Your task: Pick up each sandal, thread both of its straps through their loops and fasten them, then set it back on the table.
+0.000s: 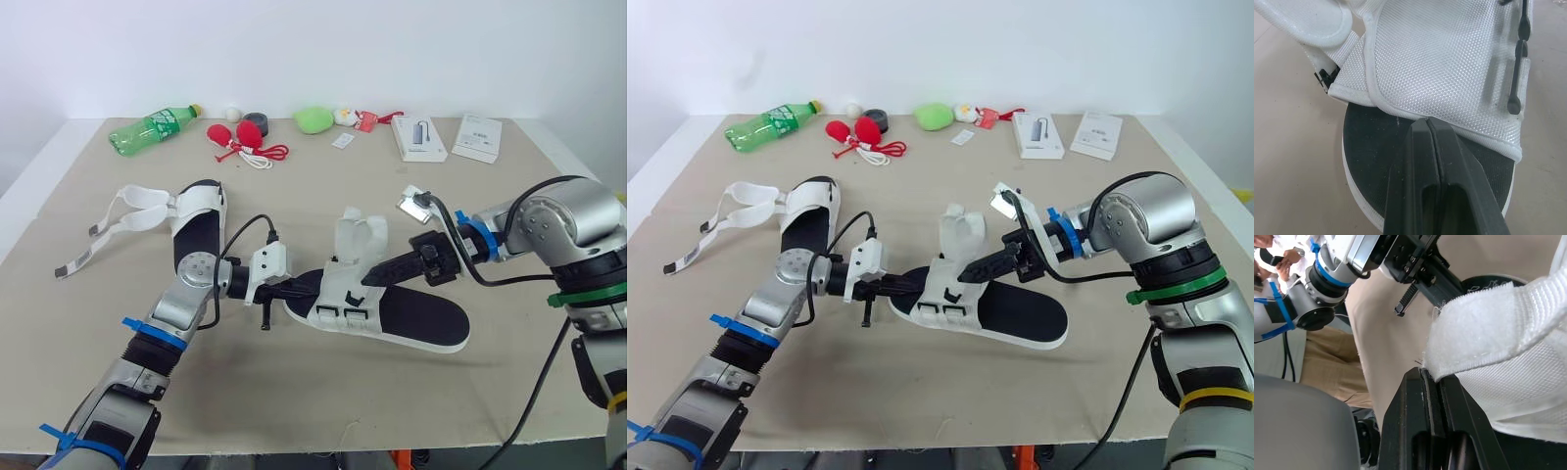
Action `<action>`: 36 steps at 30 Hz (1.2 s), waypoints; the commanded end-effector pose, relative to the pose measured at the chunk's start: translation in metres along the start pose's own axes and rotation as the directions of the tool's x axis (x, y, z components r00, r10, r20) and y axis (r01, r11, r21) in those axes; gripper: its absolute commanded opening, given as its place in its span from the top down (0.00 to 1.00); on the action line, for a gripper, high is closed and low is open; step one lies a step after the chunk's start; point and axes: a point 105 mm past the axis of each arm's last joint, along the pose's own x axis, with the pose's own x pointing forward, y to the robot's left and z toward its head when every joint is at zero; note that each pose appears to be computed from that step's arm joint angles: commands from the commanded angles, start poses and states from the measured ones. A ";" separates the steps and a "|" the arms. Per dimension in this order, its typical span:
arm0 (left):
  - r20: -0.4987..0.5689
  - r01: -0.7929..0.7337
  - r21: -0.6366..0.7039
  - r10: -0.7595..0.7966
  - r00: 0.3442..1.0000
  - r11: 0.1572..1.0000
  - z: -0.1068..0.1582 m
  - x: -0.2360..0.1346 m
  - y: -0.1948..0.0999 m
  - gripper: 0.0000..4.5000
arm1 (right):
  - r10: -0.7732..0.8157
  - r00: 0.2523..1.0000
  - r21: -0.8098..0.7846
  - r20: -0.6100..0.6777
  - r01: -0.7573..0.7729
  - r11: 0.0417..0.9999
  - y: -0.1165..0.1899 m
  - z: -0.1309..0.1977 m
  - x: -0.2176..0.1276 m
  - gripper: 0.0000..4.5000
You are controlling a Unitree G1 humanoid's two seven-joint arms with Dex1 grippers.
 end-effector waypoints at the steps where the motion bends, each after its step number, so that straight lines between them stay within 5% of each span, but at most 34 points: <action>1: -0.004 0.011 0.013 -0.011 1.000 1.000 0.001 0.000 -0.003 1.00 | 0.014 1.000 -0.021 -0.020 -0.015 1.000 0.008 -0.002 -0.003 0.99; 36: -0.012 0.009 0.011 -0.009 1.000 1.000 -0.002 0.003 -0.004 1.00 | 0.153 0.988 0.295 -0.011 -0.143 0.945 0.002 -0.001 0.005 0.99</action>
